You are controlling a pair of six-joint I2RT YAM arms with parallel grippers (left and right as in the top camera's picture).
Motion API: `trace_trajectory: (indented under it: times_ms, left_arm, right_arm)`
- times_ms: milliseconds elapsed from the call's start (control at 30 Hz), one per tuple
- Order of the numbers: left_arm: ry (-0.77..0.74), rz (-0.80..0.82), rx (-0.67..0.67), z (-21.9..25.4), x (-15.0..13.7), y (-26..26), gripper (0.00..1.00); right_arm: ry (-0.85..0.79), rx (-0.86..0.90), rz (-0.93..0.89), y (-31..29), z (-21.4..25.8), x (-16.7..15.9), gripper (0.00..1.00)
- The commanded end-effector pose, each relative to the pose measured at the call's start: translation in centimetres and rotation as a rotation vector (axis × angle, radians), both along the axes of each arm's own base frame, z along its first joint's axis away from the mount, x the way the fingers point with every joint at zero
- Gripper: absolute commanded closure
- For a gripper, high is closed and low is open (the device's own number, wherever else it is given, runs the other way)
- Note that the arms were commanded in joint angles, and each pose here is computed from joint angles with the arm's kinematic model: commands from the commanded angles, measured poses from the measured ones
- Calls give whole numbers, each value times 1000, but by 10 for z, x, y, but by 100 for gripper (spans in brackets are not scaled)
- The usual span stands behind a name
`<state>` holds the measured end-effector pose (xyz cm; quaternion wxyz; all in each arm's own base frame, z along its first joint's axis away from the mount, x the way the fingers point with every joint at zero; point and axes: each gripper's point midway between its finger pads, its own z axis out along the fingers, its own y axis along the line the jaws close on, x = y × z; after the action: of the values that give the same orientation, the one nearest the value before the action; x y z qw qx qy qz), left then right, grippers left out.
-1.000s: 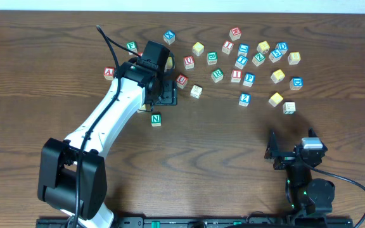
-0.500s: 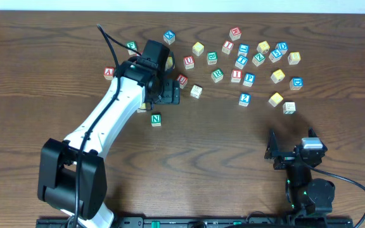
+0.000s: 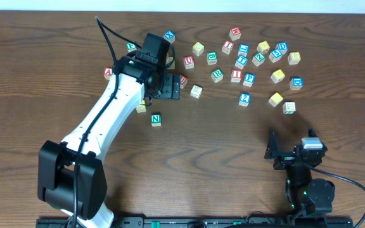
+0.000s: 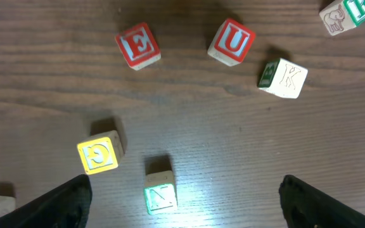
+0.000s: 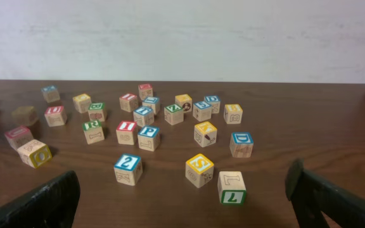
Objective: Spell out NEURIPS
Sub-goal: 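Raise the left gripper and move it over the red E block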
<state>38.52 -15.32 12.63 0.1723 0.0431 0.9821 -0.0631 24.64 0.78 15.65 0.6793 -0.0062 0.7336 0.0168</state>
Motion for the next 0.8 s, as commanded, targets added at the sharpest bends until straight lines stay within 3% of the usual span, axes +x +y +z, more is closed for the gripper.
trace_trajectory:
  times_ms: [0, 500, 767]
  left_arm:
    - [-48, -7, 20, 15, 13, 2, 5]
    - [-169, 89, 21, 48, 44, 13, 5]
    - [-172, 145, 18, 49, 53, 31, 12]
  right_arm:
    - [1, 13, -7, -2, 0, 0, 1]
    - [1, 13, -7, -2, 0, 0, 1]
    - [1, 13, -7, -2, 0, 0, 1]
